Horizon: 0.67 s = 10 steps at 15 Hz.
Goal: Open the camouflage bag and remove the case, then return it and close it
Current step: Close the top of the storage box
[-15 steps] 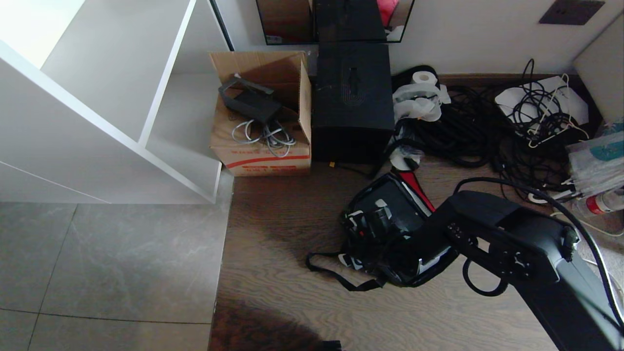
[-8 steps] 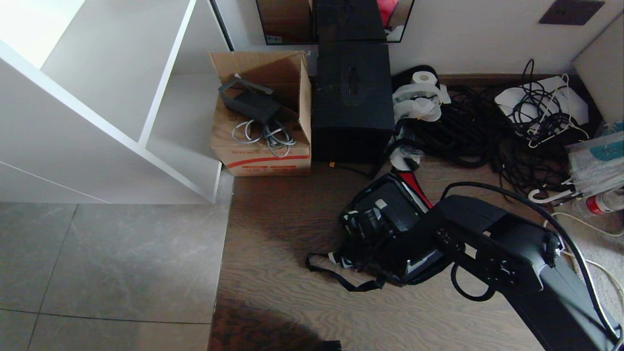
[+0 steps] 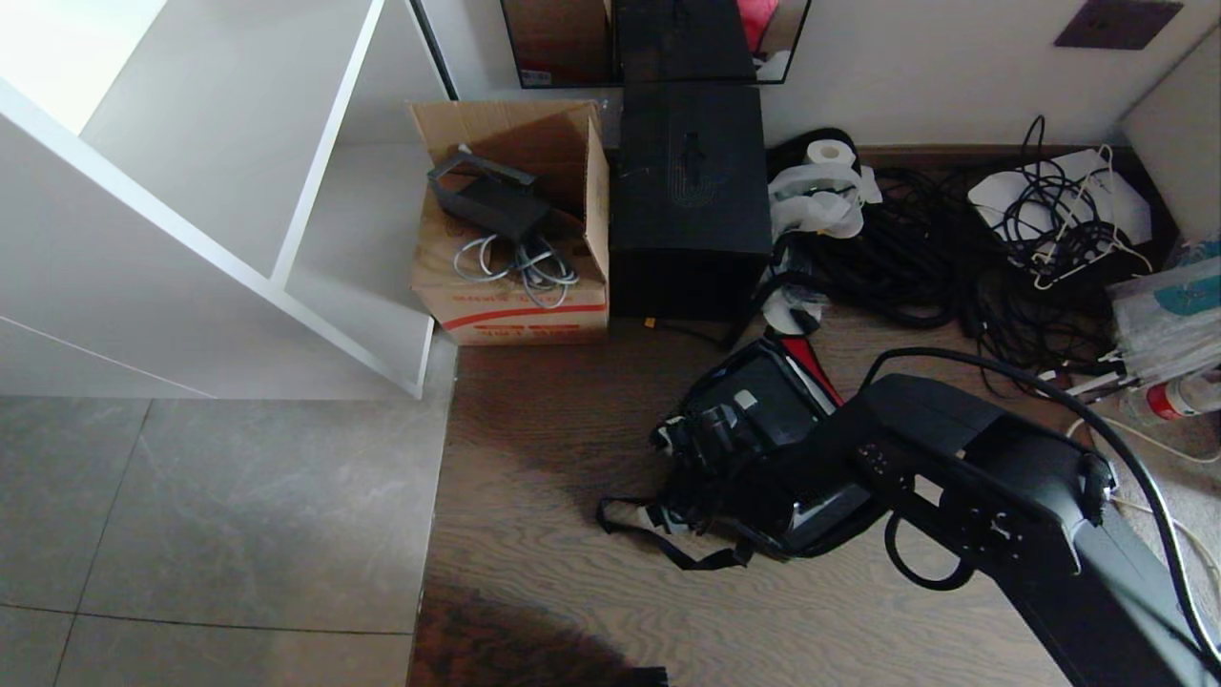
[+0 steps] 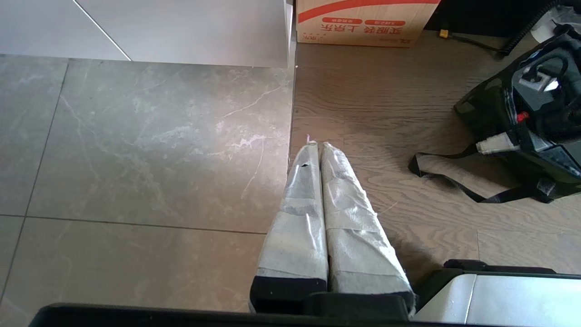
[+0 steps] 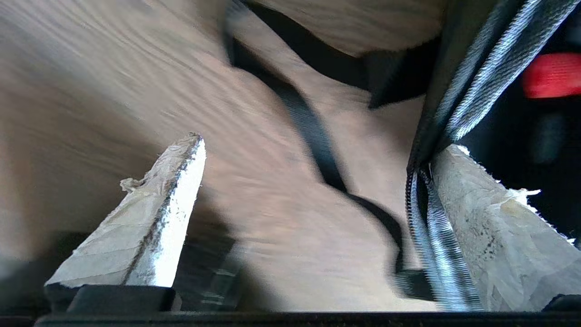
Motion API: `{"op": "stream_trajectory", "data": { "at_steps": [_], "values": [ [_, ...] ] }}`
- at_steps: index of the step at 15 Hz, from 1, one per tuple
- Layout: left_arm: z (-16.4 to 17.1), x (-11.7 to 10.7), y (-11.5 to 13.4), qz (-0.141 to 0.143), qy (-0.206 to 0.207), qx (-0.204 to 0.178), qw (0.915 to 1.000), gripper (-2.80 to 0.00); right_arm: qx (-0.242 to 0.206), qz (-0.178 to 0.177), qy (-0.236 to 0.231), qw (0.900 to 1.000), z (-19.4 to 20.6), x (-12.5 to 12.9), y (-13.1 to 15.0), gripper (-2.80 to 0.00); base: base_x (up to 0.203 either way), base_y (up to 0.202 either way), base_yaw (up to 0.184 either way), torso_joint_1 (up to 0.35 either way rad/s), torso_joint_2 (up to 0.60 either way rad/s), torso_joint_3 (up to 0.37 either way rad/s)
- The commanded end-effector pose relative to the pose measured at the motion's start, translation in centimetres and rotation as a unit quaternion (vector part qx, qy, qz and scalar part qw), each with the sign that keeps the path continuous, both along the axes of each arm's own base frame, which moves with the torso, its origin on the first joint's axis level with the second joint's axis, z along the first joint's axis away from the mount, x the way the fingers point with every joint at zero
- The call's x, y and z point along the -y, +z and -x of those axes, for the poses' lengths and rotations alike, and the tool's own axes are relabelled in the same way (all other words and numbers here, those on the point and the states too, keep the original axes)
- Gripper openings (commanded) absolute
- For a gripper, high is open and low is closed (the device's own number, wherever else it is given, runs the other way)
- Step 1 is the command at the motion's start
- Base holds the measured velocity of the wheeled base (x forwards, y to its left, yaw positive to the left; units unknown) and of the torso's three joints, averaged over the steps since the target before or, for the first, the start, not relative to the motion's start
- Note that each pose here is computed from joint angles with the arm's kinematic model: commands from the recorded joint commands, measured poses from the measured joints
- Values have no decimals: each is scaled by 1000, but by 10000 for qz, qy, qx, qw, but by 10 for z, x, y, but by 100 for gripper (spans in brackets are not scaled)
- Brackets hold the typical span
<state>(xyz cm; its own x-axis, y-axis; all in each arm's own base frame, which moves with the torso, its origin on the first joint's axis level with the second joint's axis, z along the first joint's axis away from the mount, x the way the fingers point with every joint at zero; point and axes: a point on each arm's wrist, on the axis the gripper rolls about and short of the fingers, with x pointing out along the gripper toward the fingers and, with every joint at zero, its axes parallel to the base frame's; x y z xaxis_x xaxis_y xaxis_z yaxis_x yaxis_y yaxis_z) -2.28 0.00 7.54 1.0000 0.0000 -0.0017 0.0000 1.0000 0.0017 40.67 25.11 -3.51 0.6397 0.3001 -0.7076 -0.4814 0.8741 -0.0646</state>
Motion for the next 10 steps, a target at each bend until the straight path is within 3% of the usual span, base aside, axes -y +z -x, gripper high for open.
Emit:
{"op": "stream_trajectory", "data": {
  "at_steps": [1,10],
  "values": [
    [0,0,0,1,0,1,10000,-280,77,289,-53,9995,0,3,-5,0,0,0,0,0,0,0],
    [0,0,0,1,0,8,10000,-280,282,447,-274,9982,-4,2,-6,0,0,0,0,0,0,0]
  ]
}}
